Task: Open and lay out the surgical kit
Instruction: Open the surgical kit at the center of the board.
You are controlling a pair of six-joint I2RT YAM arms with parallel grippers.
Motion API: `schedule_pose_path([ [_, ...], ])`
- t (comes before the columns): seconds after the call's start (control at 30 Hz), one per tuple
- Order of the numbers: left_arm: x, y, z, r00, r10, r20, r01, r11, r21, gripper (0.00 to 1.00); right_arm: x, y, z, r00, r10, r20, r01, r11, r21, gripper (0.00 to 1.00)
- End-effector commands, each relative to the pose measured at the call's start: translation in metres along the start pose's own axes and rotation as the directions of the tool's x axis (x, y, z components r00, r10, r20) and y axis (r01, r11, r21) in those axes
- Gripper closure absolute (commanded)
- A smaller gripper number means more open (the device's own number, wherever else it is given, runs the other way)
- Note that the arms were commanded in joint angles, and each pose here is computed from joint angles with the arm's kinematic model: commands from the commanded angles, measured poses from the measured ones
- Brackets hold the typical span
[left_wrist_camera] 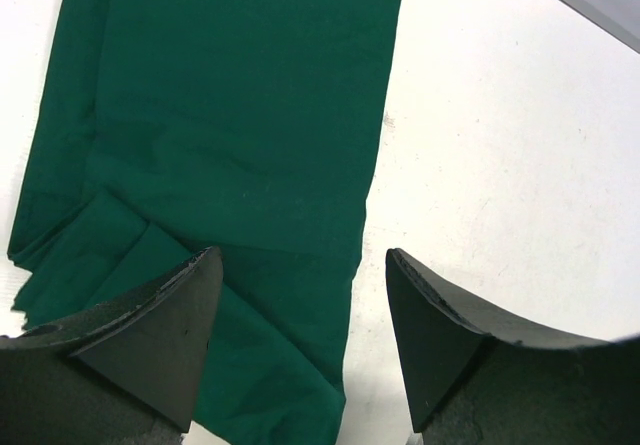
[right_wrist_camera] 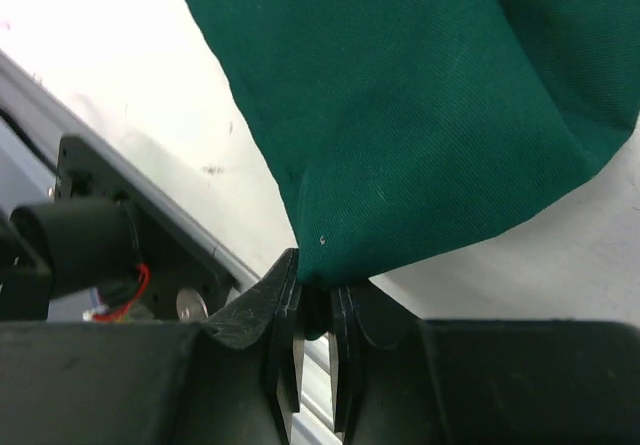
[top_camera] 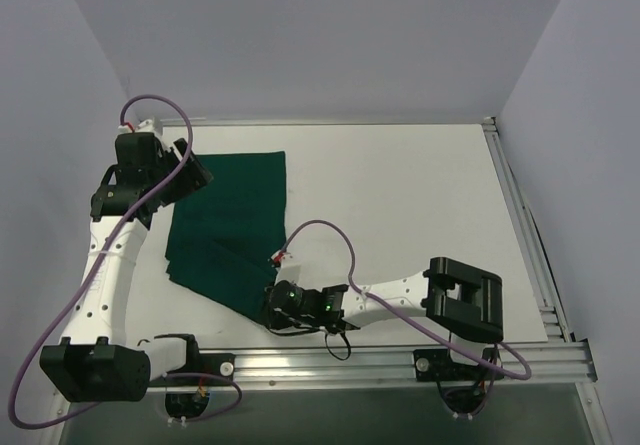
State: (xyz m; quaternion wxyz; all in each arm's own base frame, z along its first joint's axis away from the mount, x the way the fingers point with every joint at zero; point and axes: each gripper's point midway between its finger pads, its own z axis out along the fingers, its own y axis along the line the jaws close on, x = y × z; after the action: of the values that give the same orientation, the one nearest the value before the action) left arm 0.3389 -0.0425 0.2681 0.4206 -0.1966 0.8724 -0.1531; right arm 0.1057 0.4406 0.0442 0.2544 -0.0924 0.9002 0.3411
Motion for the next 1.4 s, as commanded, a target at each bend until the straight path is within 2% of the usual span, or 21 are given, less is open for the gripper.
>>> schedule_pose_path([
  [0.0, -0.012, -0.004, -0.010, 0.997, 0.036, 0.061, -0.038, 0.999, 0.027, 0.25, -0.002, 0.010, -0.020, 0.991, -0.127, -0.046, 0.122, 0.988, -0.094, 0.89],
  [0.07, -0.011, -0.002, -0.009, 0.998, 0.035, 0.060, -0.036, 0.999, 0.020, 0.25, 0.014, 0.006, -0.022, 0.978, -0.169, -0.125, 0.152, 0.979, -0.135, 0.89],
  [0.23, -0.006, 0.001, -0.005, 0.998, 0.024, 0.052, -0.025, 1.000, 0.016, 0.26, 0.043, -0.016, -0.021, 0.943, -0.250, -0.221, 0.212, 0.960, -0.180, 0.87],
  [0.63, -0.001, 0.011, 0.007, 1.000, 0.007, 0.028, -0.006, 1.000, -0.020, 0.26, 0.088, -0.027, -0.021, 0.877, -0.275, -0.393, 0.158, 0.939, -0.305, 0.84],
  [0.67, -0.002, 0.011, 0.008, 1.000, 0.008, 0.027, -0.008, 1.000, -0.021, 0.26, 0.088, -0.027, -0.021, 0.878, -0.275, -0.392, 0.158, 0.939, -0.306, 0.80],
  [0.73, -0.001, 0.012, 0.012, 1.000, 0.006, 0.018, -0.005, 1.000, -0.026, 0.26, 0.085, -0.026, -0.023, 0.880, -0.282, -0.382, 0.166, 0.936, -0.309, 0.78],
  [0.77, -0.001, 0.011, 0.013, 1.000, 0.006, 0.018, -0.005, 1.000, -0.026, 0.26, 0.082, -0.028, -0.022, 0.884, -0.286, -0.370, 0.182, 0.939, -0.291, 0.71],
  [0.87, -0.001, 0.011, 0.017, 1.000, -0.001, 0.017, 0.002, 1.000, -0.024, 0.26, 0.066, -0.028, -0.022, 0.902, -0.286, -0.324, 0.215, 0.947, -0.238, 0.42],
  [0.9, -0.001, 0.010, 0.018, 1.000, -0.002, 0.014, 0.002, 1.000, -0.019, 0.26, 0.057, -0.026, -0.023, 0.908, -0.292, -0.301, 0.230, 0.947, -0.225, 0.38],
  [0.97, -0.003, 0.009, 0.018, 1.000, -0.003, 0.023, 0.004, 1.000, -0.013, 0.26, 0.044, -0.032, -0.025, 0.911, -0.293, -0.291, 0.256, 0.954, -0.157, 0.33],
  [1.03, -0.003, 0.010, 0.019, 1.000, -0.004, 0.023, 0.004, 1.000, -0.019, 0.26, 0.016, -0.034, -0.029, 0.926, -0.309, -0.217, 0.297, 0.951, -0.087, 0.31],
  [1.07, -0.003, 0.011, 0.019, 1.000, 0.002, 0.025, -0.001, 1.000, -0.023, 0.26, 0.002, -0.032, -0.038, 0.931, -0.311, -0.192, 0.305, 0.950, -0.059, 0.26],
  [1.17, -0.005, 0.012, 0.021, 0.999, 0.008, 0.032, -0.007, 1.000, -0.027, 0.26, -0.047, -0.037, -0.051, 0.951, -0.295, -0.095, 0.297, 0.955, 0.008, 0.21],
  [1.37, 0.001, 0.016, 0.034, 1.000, 0.003, -0.006, -0.003, 0.999, -0.043, 0.26, -0.144, -0.063, -0.069, 0.946, -0.319, 0.059, 0.310, 0.942, 0.128, 0.18],
])
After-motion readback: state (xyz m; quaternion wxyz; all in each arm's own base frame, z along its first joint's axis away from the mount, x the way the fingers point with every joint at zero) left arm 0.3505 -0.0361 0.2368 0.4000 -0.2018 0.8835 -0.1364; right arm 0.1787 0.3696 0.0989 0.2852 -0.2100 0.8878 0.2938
